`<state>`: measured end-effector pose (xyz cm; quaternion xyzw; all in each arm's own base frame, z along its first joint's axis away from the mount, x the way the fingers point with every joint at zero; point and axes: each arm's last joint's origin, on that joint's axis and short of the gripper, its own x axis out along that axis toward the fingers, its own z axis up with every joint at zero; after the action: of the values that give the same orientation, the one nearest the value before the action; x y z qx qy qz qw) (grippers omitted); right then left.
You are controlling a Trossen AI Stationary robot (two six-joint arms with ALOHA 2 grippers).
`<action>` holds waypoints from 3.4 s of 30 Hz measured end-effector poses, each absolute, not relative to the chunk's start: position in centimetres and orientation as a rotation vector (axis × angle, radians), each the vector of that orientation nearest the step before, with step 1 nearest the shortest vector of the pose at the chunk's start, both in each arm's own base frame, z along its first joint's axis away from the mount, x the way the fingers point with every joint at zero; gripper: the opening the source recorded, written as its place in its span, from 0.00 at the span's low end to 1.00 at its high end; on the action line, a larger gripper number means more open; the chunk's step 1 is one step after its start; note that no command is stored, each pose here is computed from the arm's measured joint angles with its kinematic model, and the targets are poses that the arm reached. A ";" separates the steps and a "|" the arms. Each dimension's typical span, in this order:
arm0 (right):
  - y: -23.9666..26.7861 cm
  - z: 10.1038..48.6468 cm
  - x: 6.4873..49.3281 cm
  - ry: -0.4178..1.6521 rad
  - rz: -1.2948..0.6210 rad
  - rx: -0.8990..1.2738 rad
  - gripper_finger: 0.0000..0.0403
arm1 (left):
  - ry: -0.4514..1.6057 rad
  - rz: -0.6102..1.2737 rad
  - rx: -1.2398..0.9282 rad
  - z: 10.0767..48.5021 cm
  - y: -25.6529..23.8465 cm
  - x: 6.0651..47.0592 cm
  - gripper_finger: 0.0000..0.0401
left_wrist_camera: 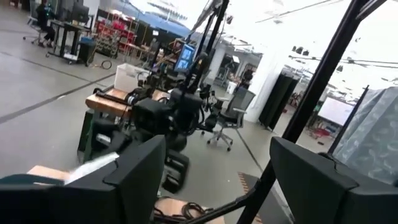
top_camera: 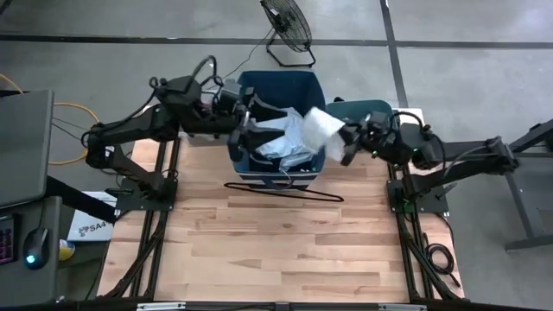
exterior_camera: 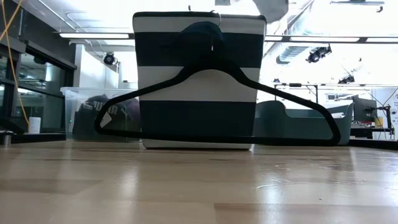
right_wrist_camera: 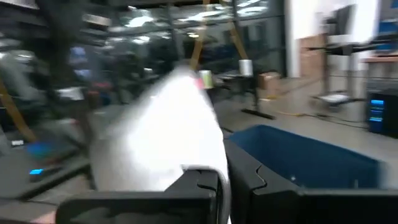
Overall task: Pick & Place Cloths
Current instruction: Put the white sock into the green bin
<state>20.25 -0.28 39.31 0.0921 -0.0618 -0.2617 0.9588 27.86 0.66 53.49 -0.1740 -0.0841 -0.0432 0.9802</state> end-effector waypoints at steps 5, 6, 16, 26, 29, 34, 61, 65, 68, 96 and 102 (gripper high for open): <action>-1.8 38.8 17.8 -0.024 -0.741 0.138 0.01 | -0.179 -0.088 -0.350 53.9 0.6 27.1 0.71; -2.1 38.6 17.5 0.007 -0.782 0.124 0.01 | -0.179 -0.088 -0.350 53.8 0.6 27.2 0.71; -5.5 34.9 15.2 0.350 -1.089 0.125 0.01 | -0.165 -0.085 -0.352 53.6 0.6 27.5 0.71; -10.7 32.5 14.3 0.540 -1.212 0.333 0.01 | -0.169 -0.084 -0.353 53.6 0.7 27.5 0.71; -12.5 31.4 14.5 0.603 -1.225 0.395 0.01 | -0.163 -0.083 -0.354 53.6 0.7 27.5 0.71; -15.2 29.7 14.7 0.713 -1.269 0.429 0.01 | -0.163 -0.083 -0.360 53.6 0.7 27.5 0.71; -20.7 24.0 14.0 0.914 -1.254 0.826 0.01 | -0.108 -0.078 -0.389 53.1 0.6 27.6 0.71; -21.5 23.3 14.0 0.859 -1.323 0.906 0.01 | -0.105 -0.077 -0.390 53.0 0.6 27.6 0.71; -22.0 23.3 14.2 0.782 -1.352 0.948 0.01 | -0.093 -0.074 -0.392 52.9 0.6 27.6 0.71; -22.8 24.2 15.4 0.647 -1.006 0.964 0.54 | -0.046 -0.063 -0.422 52.4 0.7 27.9 0.71; -22.8 24.6 15.2 0.639 -1.016 0.921 0.54 | -0.036 -0.061 -0.423 52.3 0.7 27.9 0.71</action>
<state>15.25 -22.75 24.59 0.4179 0.2898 -0.4611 0.7272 27.87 0.66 52.26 -0.2099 -0.0179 -0.0305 0.9771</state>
